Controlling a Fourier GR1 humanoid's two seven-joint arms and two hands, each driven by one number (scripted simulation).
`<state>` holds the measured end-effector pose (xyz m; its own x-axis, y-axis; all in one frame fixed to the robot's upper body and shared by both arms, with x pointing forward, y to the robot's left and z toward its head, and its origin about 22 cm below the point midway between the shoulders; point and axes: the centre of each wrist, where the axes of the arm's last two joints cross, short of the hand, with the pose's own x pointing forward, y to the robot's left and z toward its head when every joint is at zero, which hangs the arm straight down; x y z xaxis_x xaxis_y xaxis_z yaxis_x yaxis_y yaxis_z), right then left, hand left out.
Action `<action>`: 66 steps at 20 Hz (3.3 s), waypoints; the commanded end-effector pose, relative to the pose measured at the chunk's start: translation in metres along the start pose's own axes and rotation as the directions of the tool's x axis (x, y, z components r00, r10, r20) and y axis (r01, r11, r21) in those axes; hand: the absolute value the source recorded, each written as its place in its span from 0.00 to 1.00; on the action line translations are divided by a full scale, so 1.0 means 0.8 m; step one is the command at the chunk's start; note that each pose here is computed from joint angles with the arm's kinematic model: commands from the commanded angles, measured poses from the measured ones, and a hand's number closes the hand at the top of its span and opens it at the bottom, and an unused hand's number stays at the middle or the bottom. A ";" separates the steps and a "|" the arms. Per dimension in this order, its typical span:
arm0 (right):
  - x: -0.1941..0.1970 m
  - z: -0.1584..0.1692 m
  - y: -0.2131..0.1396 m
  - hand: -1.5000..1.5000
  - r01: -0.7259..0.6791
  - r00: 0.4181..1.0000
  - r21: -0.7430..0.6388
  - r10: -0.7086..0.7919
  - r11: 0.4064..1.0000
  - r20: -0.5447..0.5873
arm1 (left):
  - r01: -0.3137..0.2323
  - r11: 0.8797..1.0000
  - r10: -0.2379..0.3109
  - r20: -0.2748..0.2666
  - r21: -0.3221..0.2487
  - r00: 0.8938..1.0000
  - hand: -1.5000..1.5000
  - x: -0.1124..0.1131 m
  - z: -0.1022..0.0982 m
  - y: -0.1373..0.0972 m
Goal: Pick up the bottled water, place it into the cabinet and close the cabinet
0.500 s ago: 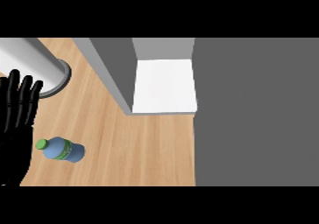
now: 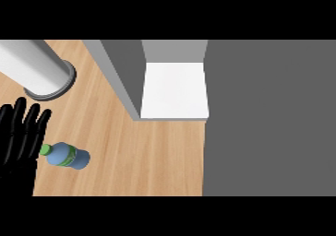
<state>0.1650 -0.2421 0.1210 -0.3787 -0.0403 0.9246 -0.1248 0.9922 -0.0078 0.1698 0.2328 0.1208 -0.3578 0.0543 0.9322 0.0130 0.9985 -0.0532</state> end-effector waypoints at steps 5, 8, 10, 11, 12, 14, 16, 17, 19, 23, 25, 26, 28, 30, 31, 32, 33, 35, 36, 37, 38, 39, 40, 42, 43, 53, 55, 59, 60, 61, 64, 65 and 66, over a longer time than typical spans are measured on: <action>0.048 0.040 -0.011 0.00 0.095 0.994 0.071 -0.090 0.993 -0.062 | -0.129 0.991 0.132 -0.118 0.031 0.984 0.00 0.080 0.056 -0.027; 0.059 0.055 -0.018 0.00 0.100 0.994 0.088 -0.095 0.991 -0.061 | -0.125 0.991 0.129 -0.110 0.049 0.986 0.00 0.082 0.058 -0.035; 0.082 0.050 -0.026 0.00 0.092 0.994 0.091 -0.087 0.992 -0.059 | -0.125 0.992 0.128 -0.104 0.036 0.986 0.00 0.078 0.052 -0.040; 0.064 0.056 -0.033 0.00 0.086 0.995 0.077 -0.081 0.993 -0.065 | -0.124 0.991 0.128 -0.099 0.043 0.987 0.00 0.083 0.072 -0.047; 0.081 0.060 -0.014 0.00 0.095 0.993 0.074 -0.089 0.993 -0.075 | -0.116 0.992 0.120 -0.116 0.041 0.986 0.00 0.089 0.068 -0.042; 0.079 0.057 -0.020 0.00 0.097 0.993 0.075 -0.092 0.992 -0.077 | -0.100 0.994 0.104 -0.110 0.043 0.988 0.00 0.098 0.072 -0.034; 0.089 0.058 -0.023 0.00 0.084 0.996 0.093 -0.080 0.992 -0.045 | -0.109 0.992 0.116 -0.120 0.061 0.986 0.00 0.098 0.075 -0.038; 0.070 0.058 -0.019 0.00 0.117 0.991 0.071 -0.113 0.991 -0.066 | -0.109 0.993 0.114 -0.121 0.049 0.986 0.00 0.107 0.078 -0.045; 0.085 0.069 -0.027 0.00 0.096 0.993 0.072 -0.091 0.993 -0.073 | -0.110 0.992 0.116 -0.107 0.062 0.988 0.00 0.105 0.081 -0.043; 0.086 0.059 -0.024 0.00 0.107 0.993 0.067 -0.104 0.992 -0.054 | -0.121 0.991 0.126 -0.117 0.048 0.985 0.00 0.099 0.076 -0.051; 0.083 0.067 -0.030 0.00 0.084 0.995 0.076 -0.080 0.994 -0.057 | -0.114 0.991 0.124 -0.146 0.075 0.982 0.00 0.104 0.086 -0.052; 0.091 0.072 -0.027 0.00 0.094 0.993 0.088 -0.087 0.992 -0.075 | -0.104 0.991 0.115 -0.142 0.083 0.983 0.00 0.112 0.086 -0.040; 0.084 0.065 -0.020 0.00 0.099 0.993 0.049 -0.096 0.994 -0.064 | -0.116 0.989 0.128 -0.137 0.092 0.982 0.00 0.114 0.089 -0.044; 0.092 0.065 -0.020 0.00 0.098 0.993 0.084 -0.093 0.992 -0.070 | -0.094 0.990 0.109 -0.144 0.110 0.983 0.00 0.100 0.083 -0.042; 0.090 0.066 -0.023 0.00 0.106 0.993 0.073 -0.101 0.992 -0.062 | -0.086 0.991 0.101 -0.151 0.105 0.983 0.00 0.103 0.089 -0.041; 0.086 0.065 -0.024 0.00 0.119 0.991 0.076 -0.114 0.990 -0.066 | -0.068 0.987 0.087 -0.128 0.147 0.988 0.00 0.103 0.086 -0.038; 0.083 0.068 -0.025 0.00 0.106 0.992 0.055 -0.101 0.993 -0.080 | -0.047 0.987 0.066 -0.123 0.154 0.990 0.00 0.098 0.084 -0.035; 0.089 0.074 -0.020 0.00 0.096 0.993 0.059 -0.092 0.994 -0.067 | -0.030 0.978 0.057 -0.128 0.207 0.990 0.00 0.100 0.092 -0.032; 0.088 0.069 -0.029 0.00 0.100 0.993 0.068 -0.096 0.993 -0.065 | -0.035 0.975 0.061 -0.113 0.221 0.992 0.00 0.098 0.088 -0.029; 0.090 0.072 -0.029 0.00 0.100 0.994 0.079 -0.096 0.992 -0.054 | -0.024 0.976 0.053 -0.130 0.214 0.990 0.00 0.090 0.086 -0.032; 0.087 0.079 -0.025 0.00 0.101 0.992 0.063 -0.096 0.993 -0.084 | -0.004 0.976 0.038 -0.153 0.218 0.987 0.00 0.097 0.095 -0.018; 0.092 0.075 -0.030 0.00 0.099 0.994 0.067 -0.096 0.993 -0.049 | -0.012 0.971 0.045 -0.132 0.240 0.990 0.00 0.090 0.088 -0.020; 0.096 0.081 -0.026 0.00 0.111 0.992 0.083 -0.105 0.990 -0.073 | -0.010 0.972 0.048 -0.156 0.235 0.987 0.00 0.084 0.089 -0.015; 0.090 0.082 -0.033 0.00 0.114 0.990 0.077 -0.107 0.990 -0.089 | 0.014 0.966 0.032 -0.174 0.258 0.984 0.00 0.072 0.091 -0.010; 0.099 0.083 -0.035 0.00 0.102 0.993 0.085 -0.096 0.991 -0.073 | 0.045 0.965 0.010 -0.205 0.259 0.979 0.00 0.054 0.084 -0.008; 0.096 0.088 -0.041 0.00 0.094 0.994 0.099 -0.089 0.991 -0.062 | 0.092 0.956 -0.014 -0.267 0.280 0.963 0.00 0.000 0.087 0.058; 0.093 0.094 -0.041 0.00 0.102 0.993 0.067 -0.098 0.993 -0.061 | 0.140 0.954 -0.066 -0.272 0.264 0.960 0.00 -0.017 0.087 0.068; 0.096 0.102 -0.049 0.00 0.106 0.993 0.080 -0.101 0.991 -0.063 | 0.151 0.959 -0.075 -0.298 0.240 0.951 0.00 -0.035 0.082 0.085; 0.083 0.099 -0.050 0.00 0.113 0.992 0.090 -0.108 0.990 -0.058 | 0.150 0.956 -0.069 -0.300 0.253 0.951 0.00 -0.055 0.075 0.099; 0.097 0.102 -0.042 0.00 0.100 0.994 0.110 -0.094 0.989 -0.057 | 0.140 0.960 -0.063 -0.299 0.242 0.952 0.00 -0.067 0.087 0.093; 0.081 0.109 -0.050 0.00 0.118 0.991 0.091 -0.112 0.989 -0.066 | 0.150 0.952 -0.068 -0.292 0.267 0.954 0.00 -0.085 0.070 0.101; 0.098 0.103 -0.040 0.00 0.096 0.994 0.096 -0.090 0.991 -0.067 | 0.141 0.956 -0.058 -0.304 0.256 0.951 0.00 -0.077 0.071 0.115; 0.102 0.111 -0.044 0.00 0.104 0.994 0.109 -0.098 0.989 -0.058 | 0.170 0.947 -0.082 -0.306 0.272 0.948 0.00 -0.079 0.068 0.123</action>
<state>0.0851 -0.3078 0.1208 -0.2410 -0.0396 0.9697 -0.1891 0.9819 -0.0069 0.1335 0.3107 0.0450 -0.0615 -0.0194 0.9979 -0.2816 0.9595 0.0013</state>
